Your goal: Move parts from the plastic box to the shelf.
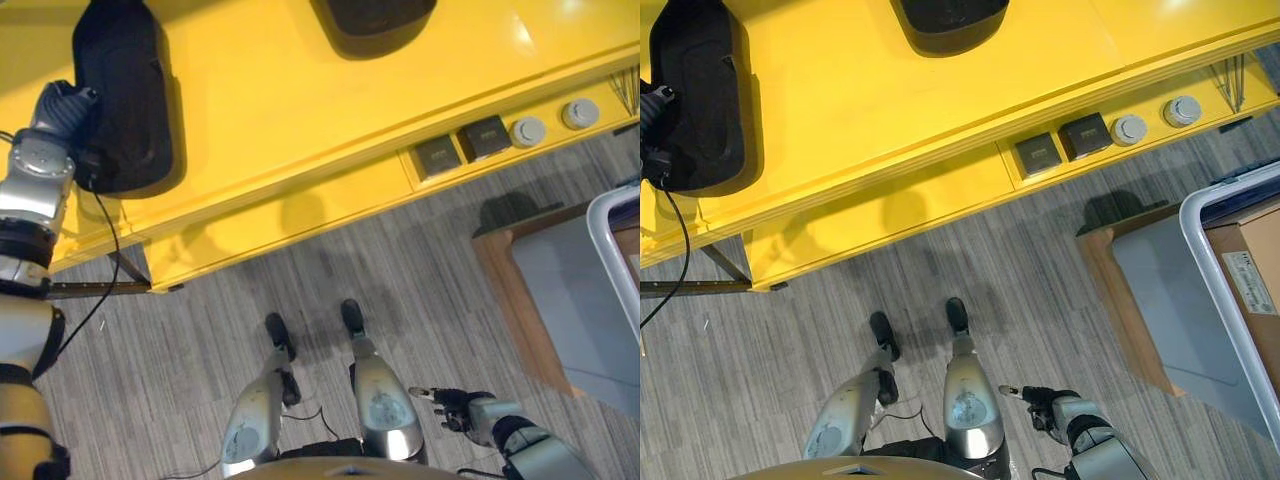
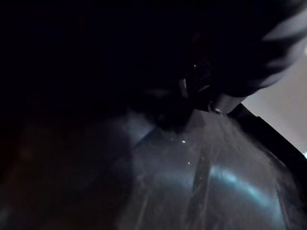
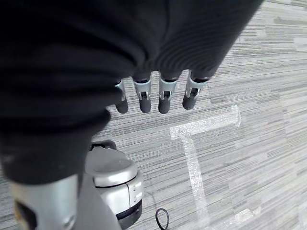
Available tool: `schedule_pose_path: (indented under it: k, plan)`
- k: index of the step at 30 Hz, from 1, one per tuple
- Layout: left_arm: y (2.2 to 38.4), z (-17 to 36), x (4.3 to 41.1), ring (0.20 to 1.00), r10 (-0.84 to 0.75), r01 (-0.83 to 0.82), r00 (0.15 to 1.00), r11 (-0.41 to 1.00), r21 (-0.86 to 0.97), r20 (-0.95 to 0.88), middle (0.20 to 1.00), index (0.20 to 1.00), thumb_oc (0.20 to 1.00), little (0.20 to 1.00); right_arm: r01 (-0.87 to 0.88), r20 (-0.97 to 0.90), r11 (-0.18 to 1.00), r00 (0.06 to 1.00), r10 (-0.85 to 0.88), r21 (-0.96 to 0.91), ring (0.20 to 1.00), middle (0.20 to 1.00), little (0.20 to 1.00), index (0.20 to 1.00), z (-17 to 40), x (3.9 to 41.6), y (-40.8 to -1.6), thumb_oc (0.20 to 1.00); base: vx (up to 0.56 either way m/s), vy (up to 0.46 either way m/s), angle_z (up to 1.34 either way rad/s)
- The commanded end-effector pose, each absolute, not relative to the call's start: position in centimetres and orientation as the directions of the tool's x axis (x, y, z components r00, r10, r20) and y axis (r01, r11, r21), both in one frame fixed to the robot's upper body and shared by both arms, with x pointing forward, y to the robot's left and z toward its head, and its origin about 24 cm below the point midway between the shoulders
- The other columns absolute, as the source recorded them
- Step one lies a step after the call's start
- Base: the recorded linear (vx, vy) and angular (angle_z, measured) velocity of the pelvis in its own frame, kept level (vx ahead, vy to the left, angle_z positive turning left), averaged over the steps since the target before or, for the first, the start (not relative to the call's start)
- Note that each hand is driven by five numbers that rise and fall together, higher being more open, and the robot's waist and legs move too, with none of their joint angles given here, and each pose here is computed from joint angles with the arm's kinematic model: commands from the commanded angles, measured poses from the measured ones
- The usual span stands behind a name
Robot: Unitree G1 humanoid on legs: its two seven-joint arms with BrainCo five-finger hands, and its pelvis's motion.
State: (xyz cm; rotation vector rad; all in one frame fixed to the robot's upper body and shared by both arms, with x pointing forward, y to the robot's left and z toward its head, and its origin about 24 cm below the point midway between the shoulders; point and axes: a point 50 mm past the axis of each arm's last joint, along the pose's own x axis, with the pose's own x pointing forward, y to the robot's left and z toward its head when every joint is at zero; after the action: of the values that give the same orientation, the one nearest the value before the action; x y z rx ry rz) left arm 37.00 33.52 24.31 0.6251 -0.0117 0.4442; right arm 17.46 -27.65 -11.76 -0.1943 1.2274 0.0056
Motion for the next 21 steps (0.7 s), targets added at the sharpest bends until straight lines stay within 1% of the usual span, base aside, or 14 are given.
schedule_pose_path:
  k: [1, 9, 10, 11, 12, 13, 21]
  plan:
    - [36.1, 24.0, 36.0, 0.2, 0.524, -0.496, 0.841, 0.653, 0.572, 0.13, 0.2, 0.2, 0.2, 0.2, -0.089, -0.95, 0.985, 0.29, -0.118, -0.15, 1.0, 1.0, 1.0, 1.0, -12.3, 15.8, -28.2, 1.0, 0.0, 0.0, 0.0]
    - [35.4, 23.3, 36.2, 0.2, 0.483, -0.457, 0.868, 0.68, 0.574, 0.12, 0.2, 0.2, 0.2, 0.2, -0.078, -0.948, 0.986, 0.295, -0.12, -0.149, 1.0, 1.0, 1.0, 1.0, -12.2, 16.1, -28.1, 1.0, 0.0, 0.0, 0.0]
    - [35.3, 23.3, 36.3, 0.341, 0.471, -0.448, 0.874, 0.689, 0.569, 0.118, 0.341, 0.341, 0.341, 0.341, -0.078, -0.948, 0.986, 0.295, -0.119, -0.148, 1.0, 1.0, 1.0, 1.0, -12.2, 16.1, -28.0, 1.0, 0.0, 0.0, 0.0]
    - [35.1, 23.3, 36.4, 0.58, 0.457, -0.439, 0.881, 0.694, 0.571, 0.121, 0.58, 0.58, 0.58, 0.58, -0.077, -0.949, 0.986, 0.293, -0.119, -0.147, 1.0, 1.0, 1.0, 1.0, -12.2, 16.1, -28.0, 1.0, 0.0, 0.0, 0.0]
    - [35.0, 23.3, 36.4, 0.658, 0.453, -0.437, 0.883, 0.694, 0.572, 0.125, 0.658, 0.658, 0.658, 0.658, -0.077, -0.949, 0.986, 0.293, -0.119, -0.147, 1.0, 1.0, 1.0, 1.0, -12.2, 16.0, -28.0, 1.0, 0.0, 0.0, 0.0]
    - [34.9, 23.4, 36.5, 1.0, 0.44, -0.432, 0.888, 0.696, 0.574, 0.134, 1.0, 1.0, 1.0, 1.0, -0.075, -0.949, 0.986, 0.291, -0.118, -0.146, 1.0, 1.0, 1.0, 1.0, -12.3, 16.0, -28.0, 1.0, 0.0, 0.0, 0.0]
    - [34.0, 24.1, 36.7, 1.0, 0.409, -0.436, 0.893, 0.688, 0.58, 0.186, 1.0, 1.0, 1.0, 1.0, -0.069, -0.953, 0.987, 0.277, -0.123, -0.148, 1.0, 1.0, 1.0, 1.0, -12.6, 15.2, -28.2, 1.0, 0.0, 0.0, 0.0]
